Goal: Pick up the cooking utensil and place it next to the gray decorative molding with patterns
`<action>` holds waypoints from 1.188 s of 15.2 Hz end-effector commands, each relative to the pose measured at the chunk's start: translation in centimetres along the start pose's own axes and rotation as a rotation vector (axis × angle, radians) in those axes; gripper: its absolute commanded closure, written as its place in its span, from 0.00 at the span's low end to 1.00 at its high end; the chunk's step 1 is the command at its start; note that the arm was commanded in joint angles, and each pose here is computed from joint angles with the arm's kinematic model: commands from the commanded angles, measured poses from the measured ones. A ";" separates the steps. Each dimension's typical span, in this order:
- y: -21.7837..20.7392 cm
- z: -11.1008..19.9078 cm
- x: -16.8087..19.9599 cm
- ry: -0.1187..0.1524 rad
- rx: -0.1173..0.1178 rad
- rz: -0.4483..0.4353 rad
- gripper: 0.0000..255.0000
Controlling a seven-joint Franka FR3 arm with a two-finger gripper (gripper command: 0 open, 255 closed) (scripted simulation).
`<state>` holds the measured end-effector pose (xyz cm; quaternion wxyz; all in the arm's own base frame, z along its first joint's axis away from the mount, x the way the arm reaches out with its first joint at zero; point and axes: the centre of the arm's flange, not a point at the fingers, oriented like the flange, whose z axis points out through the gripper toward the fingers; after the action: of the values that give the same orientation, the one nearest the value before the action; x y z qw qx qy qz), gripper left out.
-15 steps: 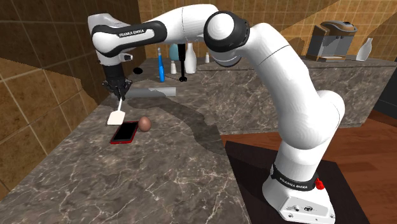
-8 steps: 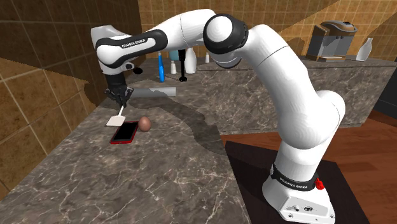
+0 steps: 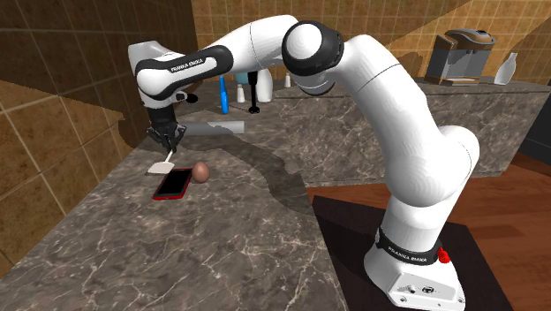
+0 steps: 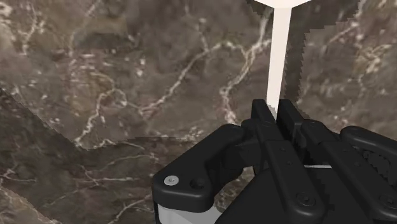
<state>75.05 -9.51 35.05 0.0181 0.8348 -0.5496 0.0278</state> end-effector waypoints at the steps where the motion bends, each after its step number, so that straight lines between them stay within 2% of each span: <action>1: 0.0 0.0 0.0 0.000 0.000 0.000 1.00; 2: 0.0 0.0 0.0 0.000 0.000 0.000 0.00; 7: 0.0 0.0 0.0 0.000 0.000 0.000 0.00; 11: 0.0 -5.0 0.0 0.000 0.000 0.000 0.00; 18: 0.0 -5.0 0.0 0.000 0.000 0.000 0.00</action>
<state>74.92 -9.21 40.03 0.0181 0.8348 -0.5496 0.0279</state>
